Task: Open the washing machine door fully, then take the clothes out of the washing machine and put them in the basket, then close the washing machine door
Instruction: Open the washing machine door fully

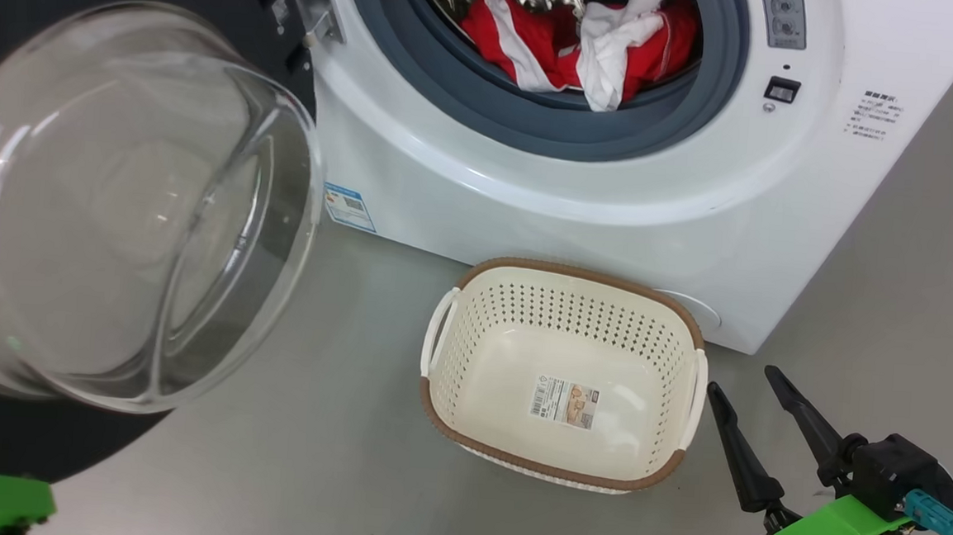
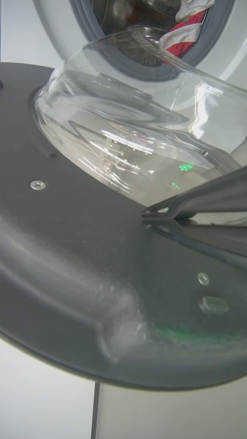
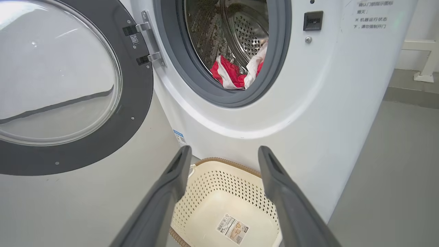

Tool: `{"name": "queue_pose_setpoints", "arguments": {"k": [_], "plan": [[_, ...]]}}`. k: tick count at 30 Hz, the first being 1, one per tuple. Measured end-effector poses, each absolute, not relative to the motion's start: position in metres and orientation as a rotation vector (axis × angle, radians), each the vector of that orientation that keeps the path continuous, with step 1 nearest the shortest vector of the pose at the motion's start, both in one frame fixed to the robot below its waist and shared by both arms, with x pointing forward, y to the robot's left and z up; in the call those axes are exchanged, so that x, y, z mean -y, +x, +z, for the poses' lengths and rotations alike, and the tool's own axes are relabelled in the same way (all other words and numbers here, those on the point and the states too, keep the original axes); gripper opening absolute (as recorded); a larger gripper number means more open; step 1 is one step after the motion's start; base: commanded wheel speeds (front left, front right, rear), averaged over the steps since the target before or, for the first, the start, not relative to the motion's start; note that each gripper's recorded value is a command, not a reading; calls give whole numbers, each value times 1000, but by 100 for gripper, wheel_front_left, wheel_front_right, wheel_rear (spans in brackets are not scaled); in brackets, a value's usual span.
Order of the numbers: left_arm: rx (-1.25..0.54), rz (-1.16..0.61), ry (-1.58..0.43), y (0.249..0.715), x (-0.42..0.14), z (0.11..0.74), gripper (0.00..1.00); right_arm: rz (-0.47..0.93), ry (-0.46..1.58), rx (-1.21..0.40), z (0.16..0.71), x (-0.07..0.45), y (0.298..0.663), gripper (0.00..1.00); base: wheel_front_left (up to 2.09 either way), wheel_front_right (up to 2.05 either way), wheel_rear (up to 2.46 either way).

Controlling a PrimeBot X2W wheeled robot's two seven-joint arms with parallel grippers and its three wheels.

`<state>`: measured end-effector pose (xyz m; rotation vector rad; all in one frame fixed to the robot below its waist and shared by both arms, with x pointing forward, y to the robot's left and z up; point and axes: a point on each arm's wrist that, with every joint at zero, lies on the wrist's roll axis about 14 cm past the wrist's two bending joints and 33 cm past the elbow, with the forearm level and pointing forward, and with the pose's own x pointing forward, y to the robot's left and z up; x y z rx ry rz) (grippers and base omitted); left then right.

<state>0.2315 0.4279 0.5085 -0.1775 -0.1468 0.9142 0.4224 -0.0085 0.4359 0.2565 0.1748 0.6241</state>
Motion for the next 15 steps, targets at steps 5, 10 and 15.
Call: {"name": "queue_pose_setpoints", "arguments": {"k": [5,10,15], "plan": [[144,942,-163,232,-439,509,0,615,258,-184,431,12,424,100,0,0,0],[143,977,-162,233,-454,508,0,607,259,-176,432,13,431,100,0,0,0],[130,1010,-134,233,-471,509,0,590,261,-185,427,19,433,100,0,0,0]]}}
